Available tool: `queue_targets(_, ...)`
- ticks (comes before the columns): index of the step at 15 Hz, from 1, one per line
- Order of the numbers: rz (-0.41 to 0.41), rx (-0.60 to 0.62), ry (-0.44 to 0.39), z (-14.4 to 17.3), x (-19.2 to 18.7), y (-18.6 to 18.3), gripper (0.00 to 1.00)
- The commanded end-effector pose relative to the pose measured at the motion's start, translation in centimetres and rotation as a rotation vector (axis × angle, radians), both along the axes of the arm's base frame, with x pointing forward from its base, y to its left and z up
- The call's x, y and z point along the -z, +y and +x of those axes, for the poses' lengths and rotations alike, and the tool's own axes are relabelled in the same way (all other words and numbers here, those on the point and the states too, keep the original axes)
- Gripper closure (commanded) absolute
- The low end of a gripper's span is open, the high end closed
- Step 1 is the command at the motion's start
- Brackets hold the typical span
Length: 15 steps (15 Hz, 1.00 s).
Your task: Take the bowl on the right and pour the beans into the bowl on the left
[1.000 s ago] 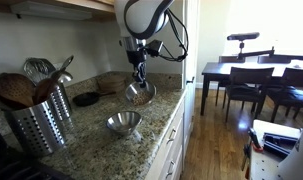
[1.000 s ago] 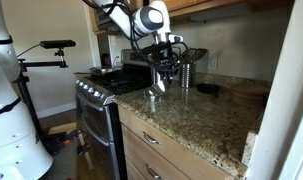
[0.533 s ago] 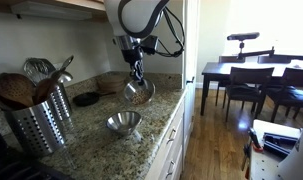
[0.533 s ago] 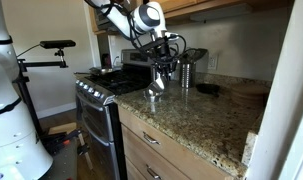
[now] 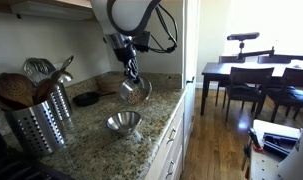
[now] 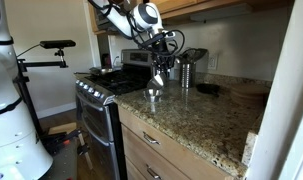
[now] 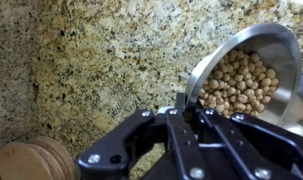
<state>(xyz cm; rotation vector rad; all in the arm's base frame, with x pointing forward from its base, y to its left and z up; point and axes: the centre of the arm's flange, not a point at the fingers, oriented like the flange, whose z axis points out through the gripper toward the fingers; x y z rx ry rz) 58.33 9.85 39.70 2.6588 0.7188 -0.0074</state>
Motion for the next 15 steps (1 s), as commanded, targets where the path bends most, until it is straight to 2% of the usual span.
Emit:
queue_targets(1, -0.066, 0.006, 0.013, 0.8, 0.2, 1.8, 0.92)
queue_targets(8, -0.148, -0.038, 0.041, 1.6, 2.6, 4.4, 0.92)
queue_targets(15, -0.219, -0.070, 0.026, 2.2, 3.2, 5.9, 0.92)
